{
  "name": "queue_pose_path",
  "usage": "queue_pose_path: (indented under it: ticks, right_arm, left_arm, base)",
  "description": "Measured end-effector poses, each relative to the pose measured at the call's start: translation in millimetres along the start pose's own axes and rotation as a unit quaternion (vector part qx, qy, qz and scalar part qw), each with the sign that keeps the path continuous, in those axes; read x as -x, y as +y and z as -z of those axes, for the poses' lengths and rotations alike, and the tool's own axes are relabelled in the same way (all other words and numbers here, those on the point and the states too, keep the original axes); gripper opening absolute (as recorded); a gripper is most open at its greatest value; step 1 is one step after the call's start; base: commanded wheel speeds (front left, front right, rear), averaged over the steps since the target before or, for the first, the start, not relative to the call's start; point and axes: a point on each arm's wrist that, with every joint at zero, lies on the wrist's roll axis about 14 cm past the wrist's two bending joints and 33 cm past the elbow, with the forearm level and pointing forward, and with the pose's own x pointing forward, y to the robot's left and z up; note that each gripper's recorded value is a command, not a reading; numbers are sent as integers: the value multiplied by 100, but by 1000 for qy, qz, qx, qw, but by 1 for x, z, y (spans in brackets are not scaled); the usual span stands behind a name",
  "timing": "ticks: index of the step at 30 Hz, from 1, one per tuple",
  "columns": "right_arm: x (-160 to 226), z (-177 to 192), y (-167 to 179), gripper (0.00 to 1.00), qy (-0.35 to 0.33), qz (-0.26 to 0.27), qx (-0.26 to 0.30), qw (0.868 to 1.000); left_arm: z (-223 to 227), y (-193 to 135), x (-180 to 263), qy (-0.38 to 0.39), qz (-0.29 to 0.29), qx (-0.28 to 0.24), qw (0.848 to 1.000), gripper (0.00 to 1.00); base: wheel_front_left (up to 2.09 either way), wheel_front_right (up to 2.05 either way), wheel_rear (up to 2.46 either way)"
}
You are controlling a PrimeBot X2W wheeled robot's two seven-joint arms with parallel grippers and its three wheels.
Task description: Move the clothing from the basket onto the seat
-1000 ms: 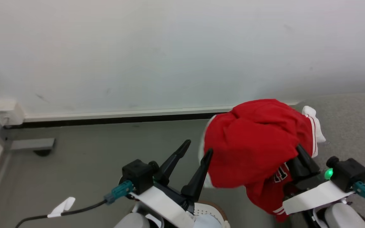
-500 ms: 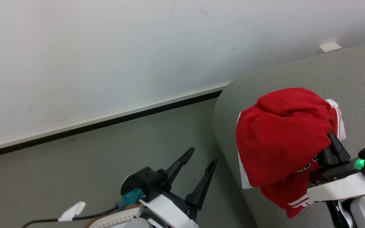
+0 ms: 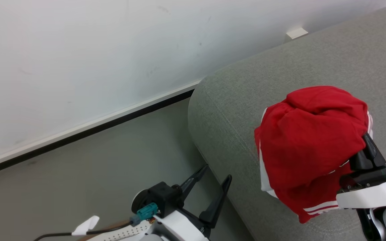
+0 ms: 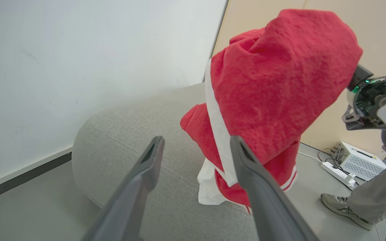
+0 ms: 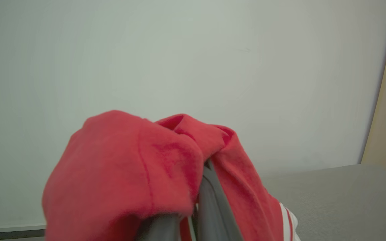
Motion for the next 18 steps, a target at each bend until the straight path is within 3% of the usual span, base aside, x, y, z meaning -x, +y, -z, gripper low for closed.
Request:
queue_pose_path:
  ticks: [8,18]
  right_arm:
    - [-21,5,0,0,4,-5,20,1000]
    - [-117,-13,3,0,-25,-61,119,991]
  left_arm:
    - [6,11,-1,2,-2,4,1000,100]
    - [22,66,7,13,-47,20,999,100]
  base:
    - [0,0,0]
    - [0,0,0]
